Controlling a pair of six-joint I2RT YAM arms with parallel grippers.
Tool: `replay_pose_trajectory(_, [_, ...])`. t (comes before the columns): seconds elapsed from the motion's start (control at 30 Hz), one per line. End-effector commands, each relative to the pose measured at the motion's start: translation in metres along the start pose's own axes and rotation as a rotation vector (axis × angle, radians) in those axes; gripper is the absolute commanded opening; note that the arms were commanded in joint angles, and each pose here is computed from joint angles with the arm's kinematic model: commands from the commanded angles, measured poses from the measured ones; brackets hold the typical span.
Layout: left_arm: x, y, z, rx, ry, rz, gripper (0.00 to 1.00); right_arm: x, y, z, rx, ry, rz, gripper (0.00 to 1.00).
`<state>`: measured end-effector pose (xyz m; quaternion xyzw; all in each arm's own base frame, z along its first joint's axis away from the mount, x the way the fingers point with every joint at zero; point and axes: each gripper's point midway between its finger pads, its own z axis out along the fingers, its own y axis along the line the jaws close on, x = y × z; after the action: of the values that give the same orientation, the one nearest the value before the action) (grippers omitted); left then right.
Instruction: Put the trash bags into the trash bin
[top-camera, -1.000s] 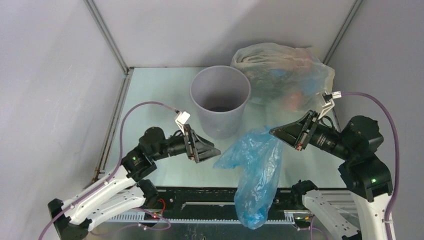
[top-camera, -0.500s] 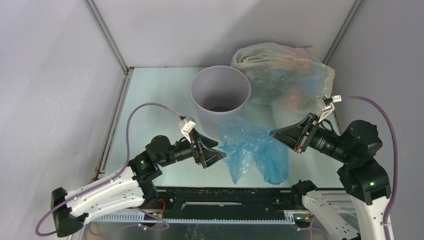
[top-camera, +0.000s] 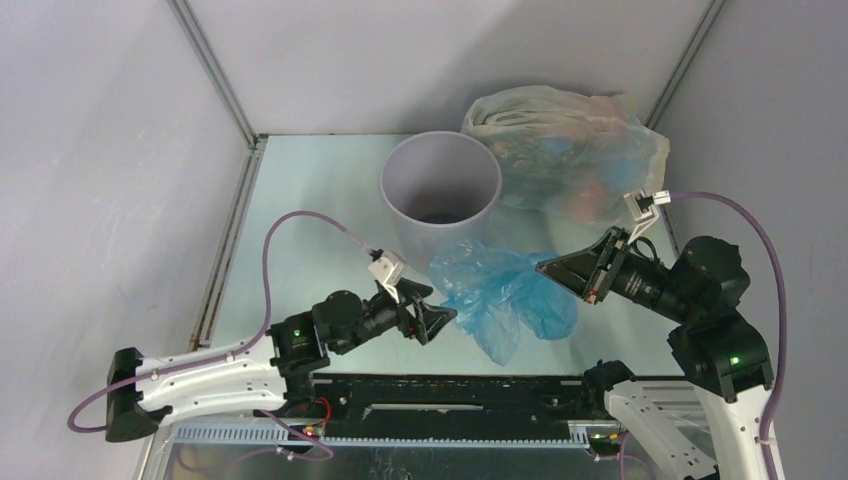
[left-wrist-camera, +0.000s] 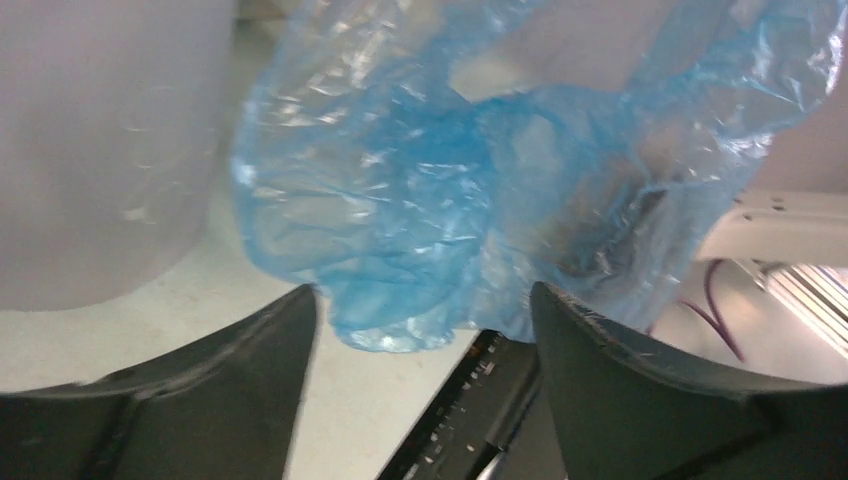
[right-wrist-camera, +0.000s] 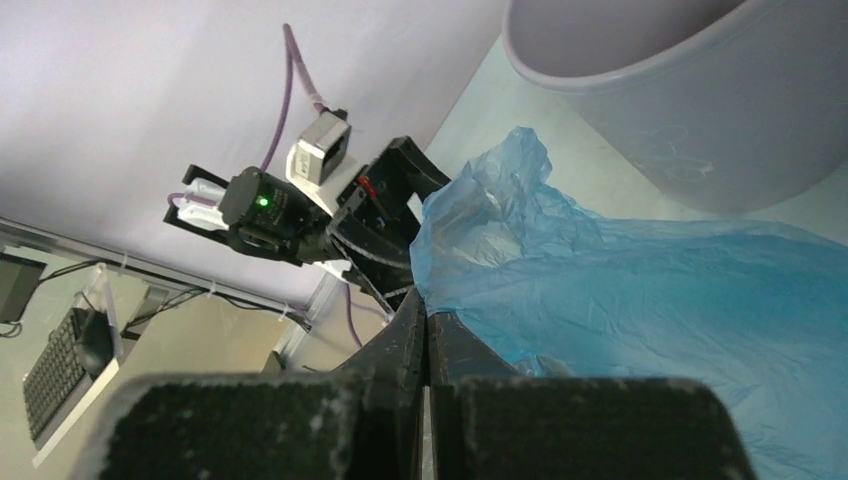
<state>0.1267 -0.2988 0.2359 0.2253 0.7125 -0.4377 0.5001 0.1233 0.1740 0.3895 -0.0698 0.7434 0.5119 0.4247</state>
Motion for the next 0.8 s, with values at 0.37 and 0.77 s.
replay_pose_trajectory(0.37, [0.007,0.024,0.008,0.008,-0.051,-0.169,1.00,0.017,-0.014,-0.006,0.033,0.026,-0.040,0.00])
replay_pose_trajectory(0.77, [0.029,0.007,0.068,0.108,0.028,-0.273,0.97,0.026,-0.014,-0.018,0.057,0.016,-0.050,0.00])
